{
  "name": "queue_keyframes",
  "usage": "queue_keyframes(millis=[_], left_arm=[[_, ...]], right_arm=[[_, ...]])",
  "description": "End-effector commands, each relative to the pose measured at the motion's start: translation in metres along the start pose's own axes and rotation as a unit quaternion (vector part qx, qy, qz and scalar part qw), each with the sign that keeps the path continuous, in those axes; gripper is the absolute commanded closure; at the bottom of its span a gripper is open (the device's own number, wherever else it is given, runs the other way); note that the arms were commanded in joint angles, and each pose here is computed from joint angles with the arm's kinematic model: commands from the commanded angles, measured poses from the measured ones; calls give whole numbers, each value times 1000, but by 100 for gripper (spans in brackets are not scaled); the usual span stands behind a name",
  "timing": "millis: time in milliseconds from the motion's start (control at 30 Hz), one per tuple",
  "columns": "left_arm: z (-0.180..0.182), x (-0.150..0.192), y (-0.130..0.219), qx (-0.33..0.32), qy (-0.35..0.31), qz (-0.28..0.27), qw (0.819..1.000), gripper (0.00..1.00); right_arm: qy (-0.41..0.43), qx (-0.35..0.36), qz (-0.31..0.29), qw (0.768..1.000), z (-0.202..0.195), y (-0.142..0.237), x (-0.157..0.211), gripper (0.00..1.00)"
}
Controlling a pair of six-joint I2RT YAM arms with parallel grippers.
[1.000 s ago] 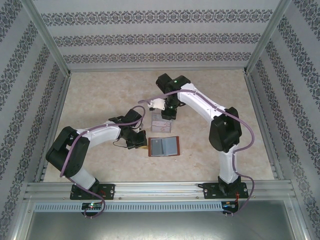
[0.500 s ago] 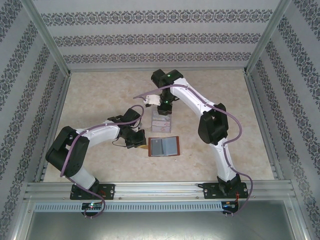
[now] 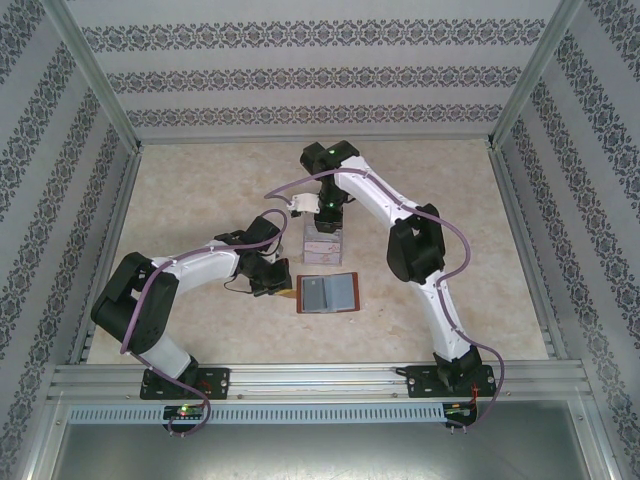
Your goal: Take the credit cards out of the card holder
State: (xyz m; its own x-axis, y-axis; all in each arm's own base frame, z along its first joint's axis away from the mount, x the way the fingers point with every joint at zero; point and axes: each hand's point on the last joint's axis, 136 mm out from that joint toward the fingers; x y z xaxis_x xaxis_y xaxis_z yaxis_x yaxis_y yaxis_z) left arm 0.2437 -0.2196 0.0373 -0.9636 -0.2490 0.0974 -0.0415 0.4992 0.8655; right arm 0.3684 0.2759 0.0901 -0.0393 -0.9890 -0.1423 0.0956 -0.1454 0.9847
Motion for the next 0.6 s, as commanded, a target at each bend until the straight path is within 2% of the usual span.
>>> queue_keyframes(millis=[0,267,567], left_arm=[[-1,-3,4,3,5,-1,1000,98],[1,-2,3,3,7,0,1000,98],[-1,-4,3,6,7,-3,1000,98]], right_arm=[[8,-34,-12,999,9,-1,0,92],[6,-41,-14,999,7,-6,0,84],[-5,34,14,999,-14,15,8,80]])
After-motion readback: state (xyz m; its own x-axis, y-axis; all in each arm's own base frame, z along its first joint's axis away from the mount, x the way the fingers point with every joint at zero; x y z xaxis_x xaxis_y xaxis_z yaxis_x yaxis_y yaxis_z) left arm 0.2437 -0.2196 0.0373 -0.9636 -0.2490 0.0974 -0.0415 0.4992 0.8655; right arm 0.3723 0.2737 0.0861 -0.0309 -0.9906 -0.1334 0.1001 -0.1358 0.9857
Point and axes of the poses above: each hand's point on the last joint's axis, 136 mm out from that joint toward the fingers, its own y axis back along the fingers, its own z axis along the line the jaws close on, x = y × z, and after that the axes turned 5 degrees about y, right-handed
